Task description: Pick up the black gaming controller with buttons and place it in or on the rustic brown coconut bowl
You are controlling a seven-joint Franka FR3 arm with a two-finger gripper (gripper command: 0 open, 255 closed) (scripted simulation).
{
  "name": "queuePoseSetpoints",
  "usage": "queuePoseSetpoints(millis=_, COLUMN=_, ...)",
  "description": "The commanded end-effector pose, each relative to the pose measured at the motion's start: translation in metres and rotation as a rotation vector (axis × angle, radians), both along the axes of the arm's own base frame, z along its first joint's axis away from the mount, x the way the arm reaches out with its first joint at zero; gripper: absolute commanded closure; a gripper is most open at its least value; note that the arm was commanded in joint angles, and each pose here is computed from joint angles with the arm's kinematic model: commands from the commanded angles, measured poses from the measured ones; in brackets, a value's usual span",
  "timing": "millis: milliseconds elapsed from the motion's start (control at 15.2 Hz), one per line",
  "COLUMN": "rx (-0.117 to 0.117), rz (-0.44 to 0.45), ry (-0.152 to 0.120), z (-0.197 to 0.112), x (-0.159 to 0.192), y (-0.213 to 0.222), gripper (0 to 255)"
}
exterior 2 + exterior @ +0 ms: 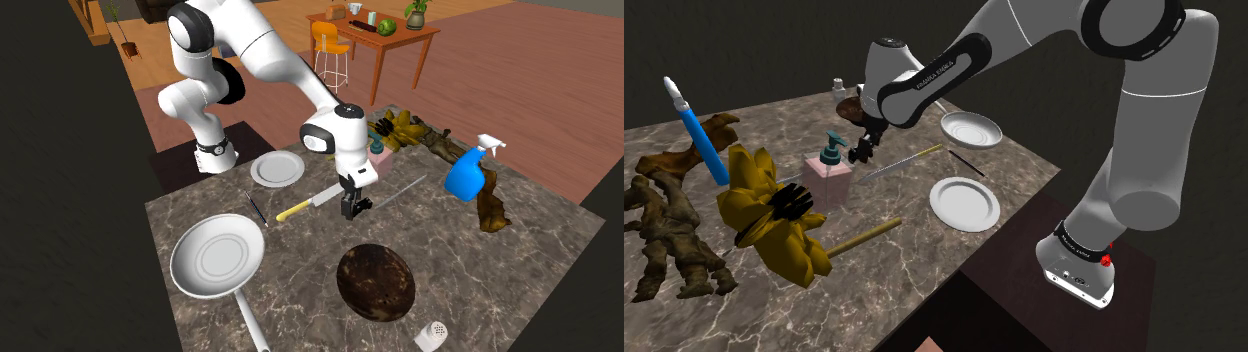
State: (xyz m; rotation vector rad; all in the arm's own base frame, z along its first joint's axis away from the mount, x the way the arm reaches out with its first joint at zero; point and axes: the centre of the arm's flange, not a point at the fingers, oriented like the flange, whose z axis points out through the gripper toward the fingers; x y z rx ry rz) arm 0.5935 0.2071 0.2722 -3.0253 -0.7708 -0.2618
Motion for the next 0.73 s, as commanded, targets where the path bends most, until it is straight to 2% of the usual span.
queuePoseSetpoints(millis=0, rx=0.000, rz=0.000, ry=0.000, z=0.0000, x=0.0000, y=0.0000, gripper=0)
queuePoseSetpoints(millis=66, rx=0.000, rz=0.000, ry=0.000, z=0.0000, x=0.0000, y=0.0000, gripper=255)
queuePoseSetpoints(millis=660, rx=0.000, rz=0.000, ry=0.000, z=0.0000, x=0.0000, y=0.0000, gripper=255)
